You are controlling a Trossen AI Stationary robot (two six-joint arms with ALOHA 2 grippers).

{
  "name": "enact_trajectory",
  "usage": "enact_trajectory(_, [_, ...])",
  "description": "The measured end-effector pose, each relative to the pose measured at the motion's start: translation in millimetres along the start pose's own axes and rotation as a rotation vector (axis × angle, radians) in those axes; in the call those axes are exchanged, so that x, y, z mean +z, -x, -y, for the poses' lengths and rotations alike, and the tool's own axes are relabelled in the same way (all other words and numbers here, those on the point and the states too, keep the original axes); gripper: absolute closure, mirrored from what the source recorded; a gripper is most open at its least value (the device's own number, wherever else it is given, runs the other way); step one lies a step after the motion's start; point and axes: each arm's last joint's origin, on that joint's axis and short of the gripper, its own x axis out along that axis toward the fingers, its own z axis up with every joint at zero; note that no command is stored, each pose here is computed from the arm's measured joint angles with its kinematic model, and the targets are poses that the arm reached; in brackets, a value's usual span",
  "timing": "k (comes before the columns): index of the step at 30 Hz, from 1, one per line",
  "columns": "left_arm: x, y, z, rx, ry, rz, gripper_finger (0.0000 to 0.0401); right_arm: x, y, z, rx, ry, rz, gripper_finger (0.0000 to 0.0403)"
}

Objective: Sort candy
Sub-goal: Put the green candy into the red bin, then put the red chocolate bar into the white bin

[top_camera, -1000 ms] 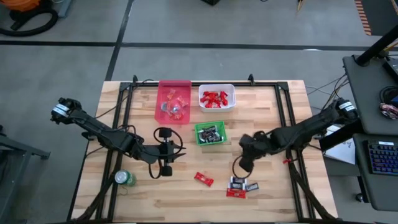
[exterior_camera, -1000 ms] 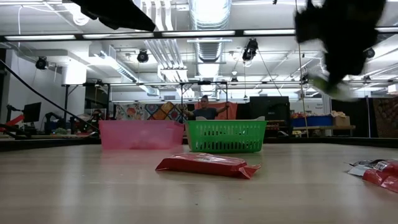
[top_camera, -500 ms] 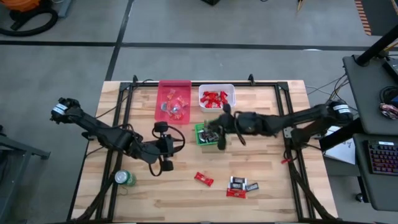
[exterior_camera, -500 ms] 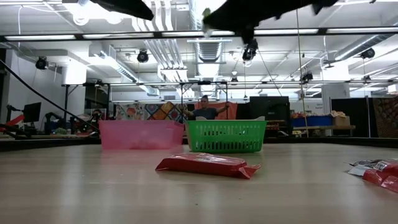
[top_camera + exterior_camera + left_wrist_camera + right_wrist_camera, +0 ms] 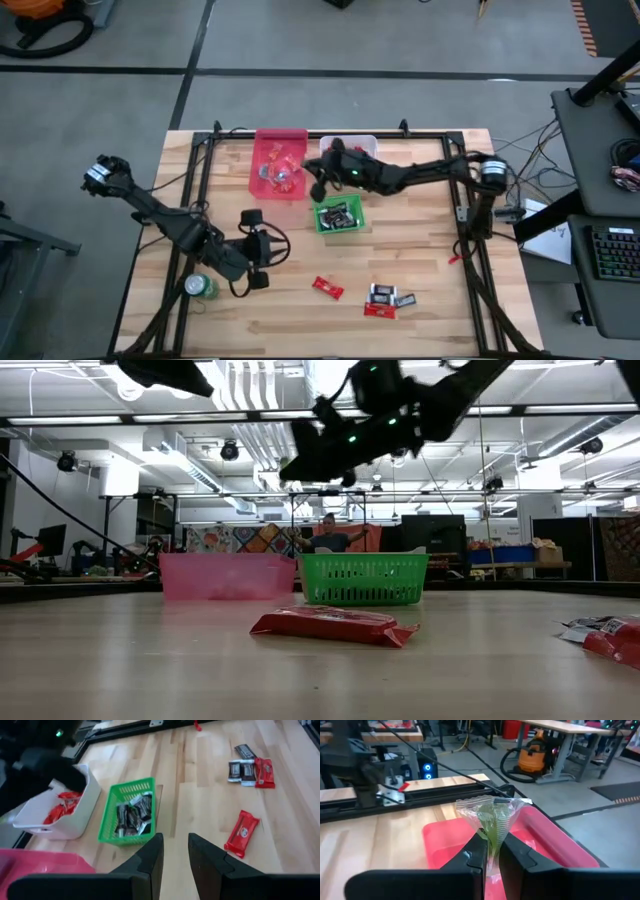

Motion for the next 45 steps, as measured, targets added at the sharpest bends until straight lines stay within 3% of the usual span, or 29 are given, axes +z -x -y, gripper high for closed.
enact_trajectory(6, [-8.3, 4.6, 4.0, 0.018, 0.023, -0.034, 0.0327, -9.0, -43.1, 4.9, -0.021, -0.045, -0.011, 0.0374])
enact_trajectory(10, [-11.9, 6.8, 5.4, 0.019, 0.039, -0.055, 0.0327, -15.7, -61.4, 9.1, 0.025, -0.099, -0.034, 0.0365])
enact_trajectory(24, [-13.8, 6.9, 5.0, 0.044, 0.037, -0.054, 0.0327, -20.0, -69.2, 17.8, 0.068, -0.119, -0.121, 0.021])
enact_trajectory(35, [-16.0, 0.9, 9.1, 0.072, 0.048, -0.055, 0.0327, 16.0, -40.1, 7.0, 0.133, -0.011, -0.174, 0.017])
enact_trajectory(45, [-23.4, -19.2, 24.5, 0.118, 0.035, -0.066, 0.0311, 63.2, 37.4, -36.1, 0.302, 0.114, -0.219, 0.017])
